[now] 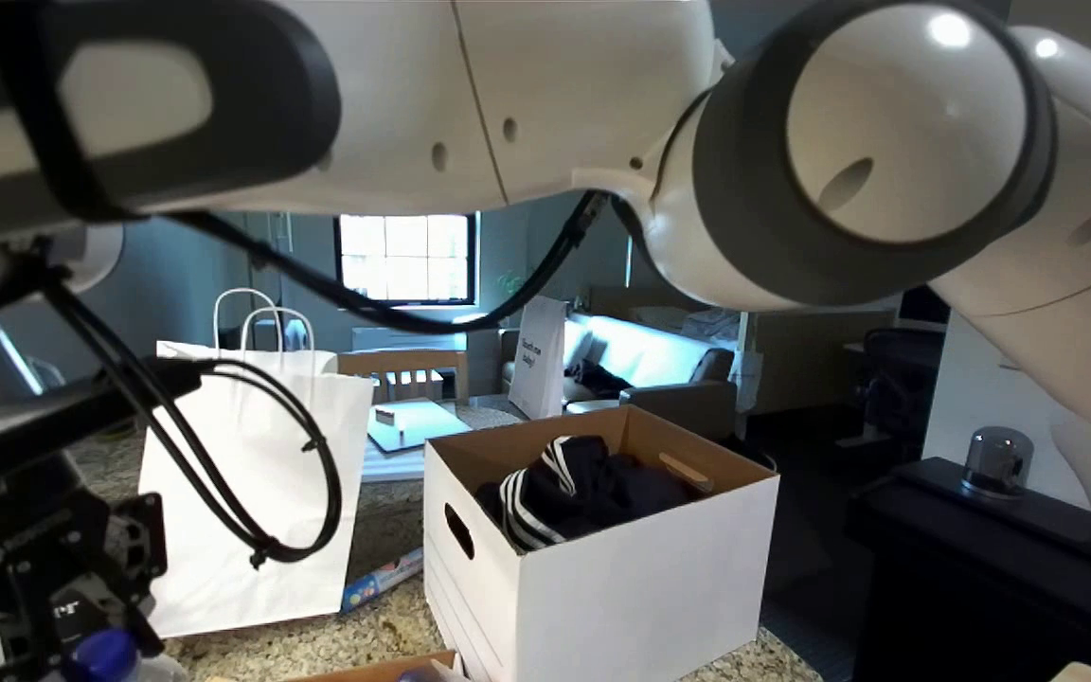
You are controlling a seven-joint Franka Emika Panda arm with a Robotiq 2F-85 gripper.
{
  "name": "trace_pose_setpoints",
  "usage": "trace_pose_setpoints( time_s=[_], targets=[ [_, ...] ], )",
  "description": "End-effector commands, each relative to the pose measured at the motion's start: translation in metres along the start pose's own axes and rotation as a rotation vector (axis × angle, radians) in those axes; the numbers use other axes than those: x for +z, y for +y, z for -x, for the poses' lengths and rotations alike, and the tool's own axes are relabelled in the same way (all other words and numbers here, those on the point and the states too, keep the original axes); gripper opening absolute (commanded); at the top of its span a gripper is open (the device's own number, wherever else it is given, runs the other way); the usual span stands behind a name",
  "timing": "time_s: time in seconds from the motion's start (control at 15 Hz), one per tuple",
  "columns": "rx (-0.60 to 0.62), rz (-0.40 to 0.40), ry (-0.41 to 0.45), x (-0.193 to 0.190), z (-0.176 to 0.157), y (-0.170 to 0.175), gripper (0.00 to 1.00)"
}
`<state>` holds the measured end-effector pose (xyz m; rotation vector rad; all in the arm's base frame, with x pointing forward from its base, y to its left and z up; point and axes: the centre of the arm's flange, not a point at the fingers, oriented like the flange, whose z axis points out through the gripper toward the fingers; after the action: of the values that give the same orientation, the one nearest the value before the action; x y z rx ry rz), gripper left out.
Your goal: Put the water bottles into the box
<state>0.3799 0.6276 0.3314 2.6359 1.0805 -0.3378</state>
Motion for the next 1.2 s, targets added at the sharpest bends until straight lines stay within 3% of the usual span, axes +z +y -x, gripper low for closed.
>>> trace_pose_setpoints(
  time_s=[0.0,0.33,0.6,0.73,1.13],
  targets=[
    [0.197,0.018,0.045,-0.051,0.067,0.041,0.11],
    [0.464,-0.029,0.029,-0.097,0.116,0.117,0.11],
    [0.67,-0.041,0.108,-0.128,0.16,0.183,0.11],
    [0.751,-0.062,0.108,-0.14,0.186,0.217,0.1],
    [0.928,-0.188,0.208,-0.147,0.269,0.334,0.11]
  ],
)
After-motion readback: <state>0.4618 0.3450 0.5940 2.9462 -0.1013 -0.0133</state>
